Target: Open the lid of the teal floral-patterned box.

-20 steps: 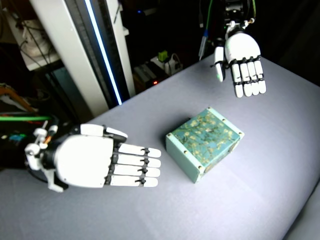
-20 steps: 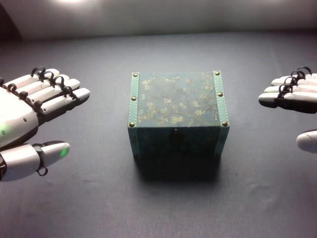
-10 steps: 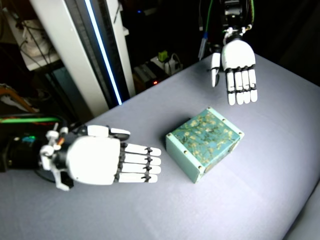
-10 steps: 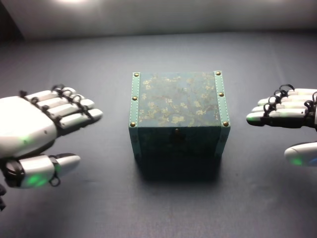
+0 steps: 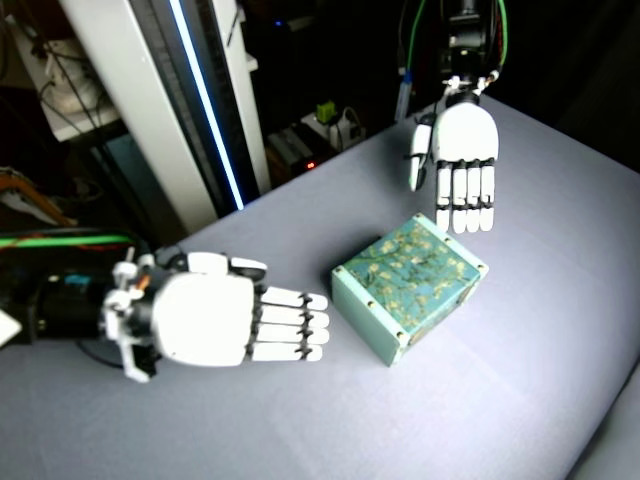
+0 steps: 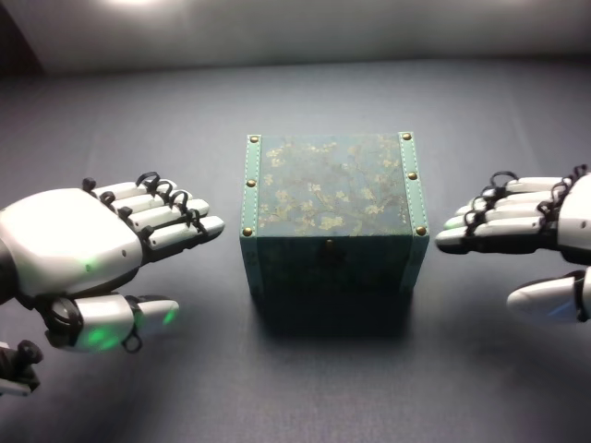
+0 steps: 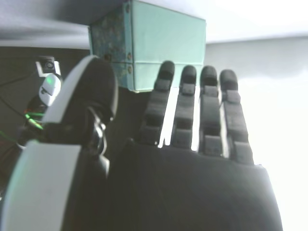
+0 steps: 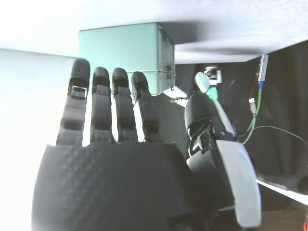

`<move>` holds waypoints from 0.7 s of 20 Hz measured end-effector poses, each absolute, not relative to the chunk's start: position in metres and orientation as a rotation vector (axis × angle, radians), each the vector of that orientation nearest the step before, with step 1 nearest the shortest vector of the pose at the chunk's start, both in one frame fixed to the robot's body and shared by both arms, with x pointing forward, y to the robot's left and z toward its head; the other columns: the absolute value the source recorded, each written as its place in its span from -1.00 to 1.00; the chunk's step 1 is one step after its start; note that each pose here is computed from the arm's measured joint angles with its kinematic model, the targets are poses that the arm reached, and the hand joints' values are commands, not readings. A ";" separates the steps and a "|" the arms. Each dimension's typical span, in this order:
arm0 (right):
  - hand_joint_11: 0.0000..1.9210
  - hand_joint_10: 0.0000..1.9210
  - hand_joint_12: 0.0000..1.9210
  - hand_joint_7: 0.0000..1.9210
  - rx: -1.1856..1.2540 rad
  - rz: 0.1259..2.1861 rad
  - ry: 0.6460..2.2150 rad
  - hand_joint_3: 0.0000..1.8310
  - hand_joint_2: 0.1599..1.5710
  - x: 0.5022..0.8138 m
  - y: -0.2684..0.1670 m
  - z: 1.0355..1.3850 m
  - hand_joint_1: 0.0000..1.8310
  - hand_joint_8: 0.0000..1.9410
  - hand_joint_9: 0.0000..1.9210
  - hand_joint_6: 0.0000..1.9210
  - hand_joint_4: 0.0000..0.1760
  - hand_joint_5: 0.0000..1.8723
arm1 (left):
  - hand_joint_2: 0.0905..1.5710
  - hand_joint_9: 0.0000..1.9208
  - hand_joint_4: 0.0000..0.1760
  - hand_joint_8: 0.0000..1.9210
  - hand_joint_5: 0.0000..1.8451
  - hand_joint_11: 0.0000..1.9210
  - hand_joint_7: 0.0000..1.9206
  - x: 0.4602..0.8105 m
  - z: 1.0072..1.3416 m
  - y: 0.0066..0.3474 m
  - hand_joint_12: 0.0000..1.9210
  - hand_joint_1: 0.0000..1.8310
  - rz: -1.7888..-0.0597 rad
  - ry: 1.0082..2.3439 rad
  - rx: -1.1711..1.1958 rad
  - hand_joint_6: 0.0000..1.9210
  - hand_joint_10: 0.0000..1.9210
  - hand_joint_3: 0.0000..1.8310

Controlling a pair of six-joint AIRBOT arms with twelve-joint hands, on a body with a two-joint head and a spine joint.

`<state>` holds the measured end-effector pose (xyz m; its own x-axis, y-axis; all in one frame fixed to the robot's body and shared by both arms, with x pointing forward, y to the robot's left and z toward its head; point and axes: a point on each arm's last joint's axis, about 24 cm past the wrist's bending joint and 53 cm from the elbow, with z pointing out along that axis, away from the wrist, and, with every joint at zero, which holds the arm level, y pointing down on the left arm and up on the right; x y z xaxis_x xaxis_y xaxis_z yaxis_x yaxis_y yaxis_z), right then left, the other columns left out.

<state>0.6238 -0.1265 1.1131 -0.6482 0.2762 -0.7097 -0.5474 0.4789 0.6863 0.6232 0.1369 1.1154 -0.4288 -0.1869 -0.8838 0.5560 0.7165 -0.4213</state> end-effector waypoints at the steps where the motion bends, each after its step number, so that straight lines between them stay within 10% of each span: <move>1: -1.00 -1.00 -0.68 -0.88 -0.241 1.271 1.901 -0.99 0.90 0.623 -0.122 1.114 -1.00 -1.00 -0.89 -1.00 -1.00 -0.86 | 1.00 -0.97 -1.00 -0.99 -0.94 -0.96 -0.98 0.623 1.115 0.135 -0.99 -1.00 -0.853 1.837 0.301 -0.98 -0.99 -0.96; 14: -1.00 -0.99 -0.33 -0.87 -0.246 1.256 1.919 -1.00 0.80 0.629 -0.119 1.107 -1.00 -1.00 -0.85 -1.00 -1.00 -0.88 | 1.00 -0.92 -1.00 -1.00 -0.90 -0.92 -0.92 0.630 1.116 0.117 -0.96 -1.00 -0.891 1.831 0.322 -1.00 -1.00 -0.86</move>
<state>0.6293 -0.1187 1.1070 -0.6521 0.2555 -0.7138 -0.5522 0.4851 0.6781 0.6297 0.1169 1.1159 -0.4359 -0.1767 -0.8825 0.5855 0.6890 -0.4272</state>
